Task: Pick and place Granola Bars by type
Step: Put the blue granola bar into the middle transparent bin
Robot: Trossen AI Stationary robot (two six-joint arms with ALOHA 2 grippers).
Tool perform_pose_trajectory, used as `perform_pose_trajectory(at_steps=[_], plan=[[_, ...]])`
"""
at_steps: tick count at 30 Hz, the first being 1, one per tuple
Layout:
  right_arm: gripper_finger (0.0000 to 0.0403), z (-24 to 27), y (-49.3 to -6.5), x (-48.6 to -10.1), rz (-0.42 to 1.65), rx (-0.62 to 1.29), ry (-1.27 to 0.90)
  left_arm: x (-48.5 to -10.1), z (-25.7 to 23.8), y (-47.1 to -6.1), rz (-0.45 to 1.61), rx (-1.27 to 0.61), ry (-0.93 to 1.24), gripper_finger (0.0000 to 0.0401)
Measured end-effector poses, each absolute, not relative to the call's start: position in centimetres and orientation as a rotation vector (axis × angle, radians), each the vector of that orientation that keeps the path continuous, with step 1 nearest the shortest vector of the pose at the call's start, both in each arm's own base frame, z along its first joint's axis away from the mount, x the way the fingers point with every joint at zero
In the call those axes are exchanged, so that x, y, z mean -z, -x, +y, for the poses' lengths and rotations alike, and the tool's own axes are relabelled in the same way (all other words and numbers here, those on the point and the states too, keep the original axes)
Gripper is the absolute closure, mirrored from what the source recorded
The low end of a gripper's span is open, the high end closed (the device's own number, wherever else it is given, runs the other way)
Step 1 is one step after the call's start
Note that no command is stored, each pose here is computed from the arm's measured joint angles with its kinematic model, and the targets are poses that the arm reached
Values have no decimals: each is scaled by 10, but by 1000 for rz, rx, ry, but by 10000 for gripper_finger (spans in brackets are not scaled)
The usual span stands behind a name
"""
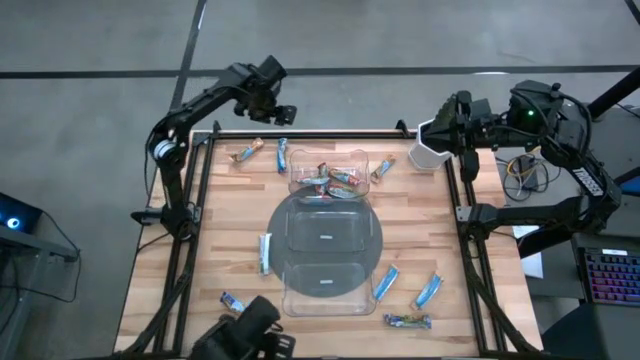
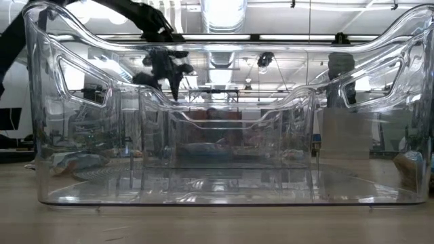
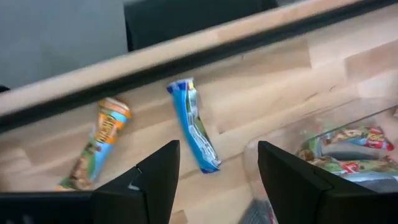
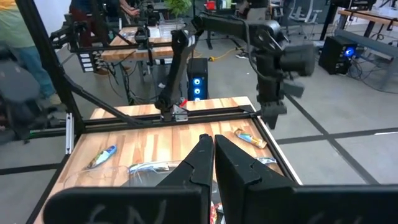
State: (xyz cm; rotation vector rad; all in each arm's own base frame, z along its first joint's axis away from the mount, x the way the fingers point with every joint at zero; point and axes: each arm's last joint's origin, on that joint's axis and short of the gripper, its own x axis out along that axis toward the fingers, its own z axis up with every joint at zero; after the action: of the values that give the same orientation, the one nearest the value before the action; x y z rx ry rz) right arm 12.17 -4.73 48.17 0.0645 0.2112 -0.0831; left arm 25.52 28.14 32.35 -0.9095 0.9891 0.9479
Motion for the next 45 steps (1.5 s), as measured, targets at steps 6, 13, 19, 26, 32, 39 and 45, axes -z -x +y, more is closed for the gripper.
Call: perform_pose_trajectory(at_steps=[6,13,19,26,32,39,45], plan=[[394,-47,-121,-482,210,83,-65,-291,291,-268,1085,-971,964,203],[394,-47,-121,-482,210,84,-65,-261,299,-279,1147,-1001,1015,203],[394,-46,-119,-483,204,83,-61,-235,299,-283,1209,-1035,1022,203],[394,-43,-112,-484,189,84,-55,-220,301,-284,1144,-1069,1047,203],[394,-42,-109,-485,185,111,-54,-219,303,-287,1078,-1083,1071,203],[394,-41,-106,-485,182,113,-66,-220,305,-288,1022,-1131,1130,203],[394,-40,-105,-485,181,113,-68,-213,305,-292,1019,-1161,1148,203]])
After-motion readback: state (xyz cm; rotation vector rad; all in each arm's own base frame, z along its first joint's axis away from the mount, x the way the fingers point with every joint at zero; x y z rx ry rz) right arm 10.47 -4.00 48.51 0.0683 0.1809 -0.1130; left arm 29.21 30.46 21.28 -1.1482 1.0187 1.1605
